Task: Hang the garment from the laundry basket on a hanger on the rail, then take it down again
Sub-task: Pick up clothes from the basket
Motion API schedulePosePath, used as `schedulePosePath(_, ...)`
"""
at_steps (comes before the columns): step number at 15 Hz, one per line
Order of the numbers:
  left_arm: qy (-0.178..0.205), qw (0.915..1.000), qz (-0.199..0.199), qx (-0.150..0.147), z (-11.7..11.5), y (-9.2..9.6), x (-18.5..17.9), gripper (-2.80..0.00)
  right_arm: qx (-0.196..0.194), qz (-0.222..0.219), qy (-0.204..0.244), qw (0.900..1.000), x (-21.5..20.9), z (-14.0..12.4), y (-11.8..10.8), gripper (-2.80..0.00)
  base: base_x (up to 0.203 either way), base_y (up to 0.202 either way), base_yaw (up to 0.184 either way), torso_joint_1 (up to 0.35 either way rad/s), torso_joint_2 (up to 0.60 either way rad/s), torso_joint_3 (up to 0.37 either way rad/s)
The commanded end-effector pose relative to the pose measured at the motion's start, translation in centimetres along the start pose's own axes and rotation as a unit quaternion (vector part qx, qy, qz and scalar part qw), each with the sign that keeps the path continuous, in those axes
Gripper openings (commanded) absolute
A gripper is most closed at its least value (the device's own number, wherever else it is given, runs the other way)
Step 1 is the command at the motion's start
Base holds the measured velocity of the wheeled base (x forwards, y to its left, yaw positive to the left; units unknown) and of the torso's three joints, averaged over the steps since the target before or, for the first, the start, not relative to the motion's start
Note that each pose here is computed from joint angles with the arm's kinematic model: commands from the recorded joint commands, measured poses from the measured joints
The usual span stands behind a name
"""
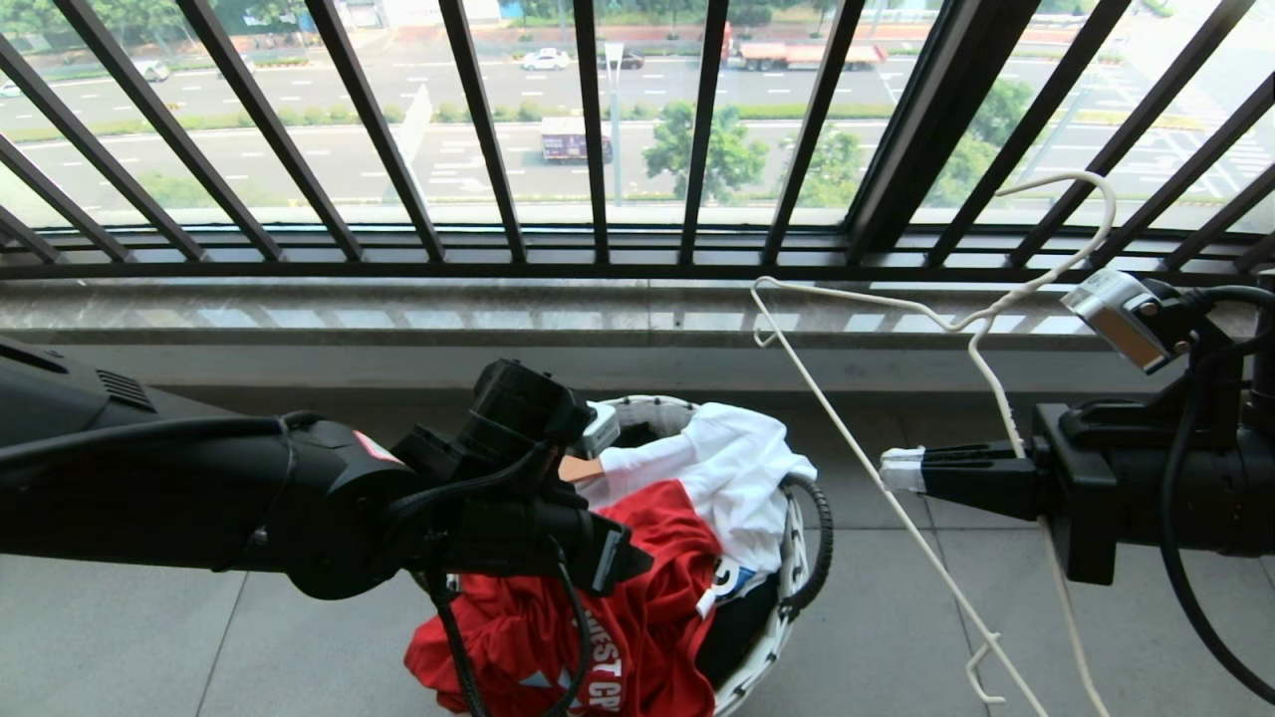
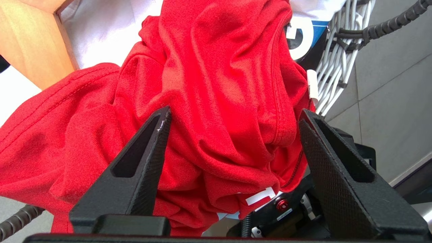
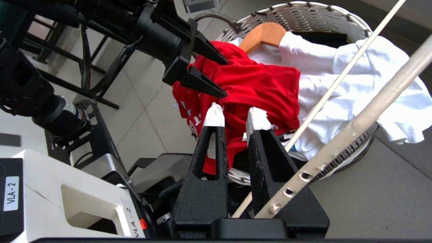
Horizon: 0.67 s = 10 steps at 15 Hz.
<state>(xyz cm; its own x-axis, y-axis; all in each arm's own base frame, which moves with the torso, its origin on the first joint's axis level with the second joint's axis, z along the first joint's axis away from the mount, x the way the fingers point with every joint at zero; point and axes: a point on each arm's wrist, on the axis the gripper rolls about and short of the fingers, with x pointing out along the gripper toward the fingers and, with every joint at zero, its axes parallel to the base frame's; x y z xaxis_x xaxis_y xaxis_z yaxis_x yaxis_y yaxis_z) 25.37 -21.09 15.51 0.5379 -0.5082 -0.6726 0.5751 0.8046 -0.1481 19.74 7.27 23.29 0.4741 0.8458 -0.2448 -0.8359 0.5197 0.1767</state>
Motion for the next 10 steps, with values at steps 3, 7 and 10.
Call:
schedulePosePath(3, 0.017, 0.9997, 0.014, 0.011, -1.2, -0.2, 1.5, -2.80, -0.001, 0.002, -0.001, 1.000, 0.0, 0.0, 0.0, -2.80, 0.000, 0.000, 0.000, 0.000, 0.00, 0.000)
schedulePosePath(7, 0.018, 0.9992, 0.022, 0.029, -1.6, -0.3, 2.0, -2.80, -0.002, 0.002, -0.002, 1.000, 0.0, 0.1, 0.0, -2.80, 0.000, 0.000, 0.000, 0.000, 0.00, 0.000)
schedulePosePath(10, 0.012, 0.9988, 0.034, 0.033, -1.4, -0.2, 1.7, -2.80, -0.004, 0.002, -0.004, 1.000, -0.1, 0.1, 0.1, -2.80, 0.000, 0.000, 0.000, 0.000, 0.00, 0.000)
